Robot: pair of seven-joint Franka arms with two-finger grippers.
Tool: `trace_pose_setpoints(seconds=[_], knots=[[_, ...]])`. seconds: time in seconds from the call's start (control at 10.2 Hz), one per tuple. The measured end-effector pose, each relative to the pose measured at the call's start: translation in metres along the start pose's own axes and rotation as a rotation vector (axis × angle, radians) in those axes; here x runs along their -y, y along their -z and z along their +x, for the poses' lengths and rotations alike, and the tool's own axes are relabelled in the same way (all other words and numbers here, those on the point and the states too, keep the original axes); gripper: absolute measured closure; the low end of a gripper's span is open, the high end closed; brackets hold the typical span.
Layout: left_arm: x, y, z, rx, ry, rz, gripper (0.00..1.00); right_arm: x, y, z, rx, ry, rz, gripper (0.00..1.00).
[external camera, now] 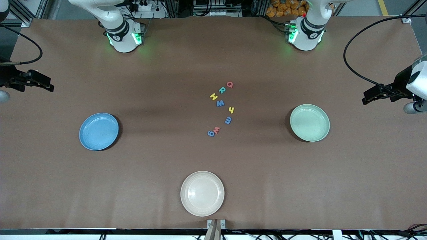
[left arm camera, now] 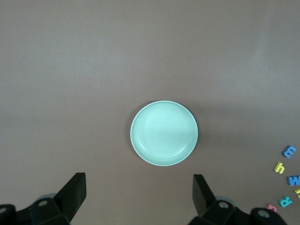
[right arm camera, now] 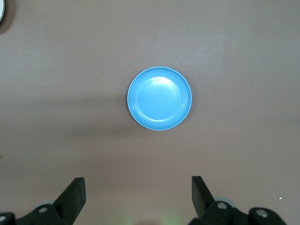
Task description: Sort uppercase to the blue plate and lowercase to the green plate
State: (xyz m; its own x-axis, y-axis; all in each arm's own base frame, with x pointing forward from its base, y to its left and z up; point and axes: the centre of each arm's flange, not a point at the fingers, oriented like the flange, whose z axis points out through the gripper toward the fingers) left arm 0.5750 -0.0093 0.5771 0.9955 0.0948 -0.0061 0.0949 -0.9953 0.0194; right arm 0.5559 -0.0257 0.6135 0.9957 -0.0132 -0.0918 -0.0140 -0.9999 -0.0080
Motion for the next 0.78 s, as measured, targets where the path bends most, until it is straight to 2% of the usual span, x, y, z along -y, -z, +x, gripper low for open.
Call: trace_pose_setpoints(seconds=[0.78], knots=[[-0.012,-0.007,0.002,0.012,-0.021,0.001,0.0,0.027,0.0,0.004,-0.019,0.048,-0.005,0.0]])
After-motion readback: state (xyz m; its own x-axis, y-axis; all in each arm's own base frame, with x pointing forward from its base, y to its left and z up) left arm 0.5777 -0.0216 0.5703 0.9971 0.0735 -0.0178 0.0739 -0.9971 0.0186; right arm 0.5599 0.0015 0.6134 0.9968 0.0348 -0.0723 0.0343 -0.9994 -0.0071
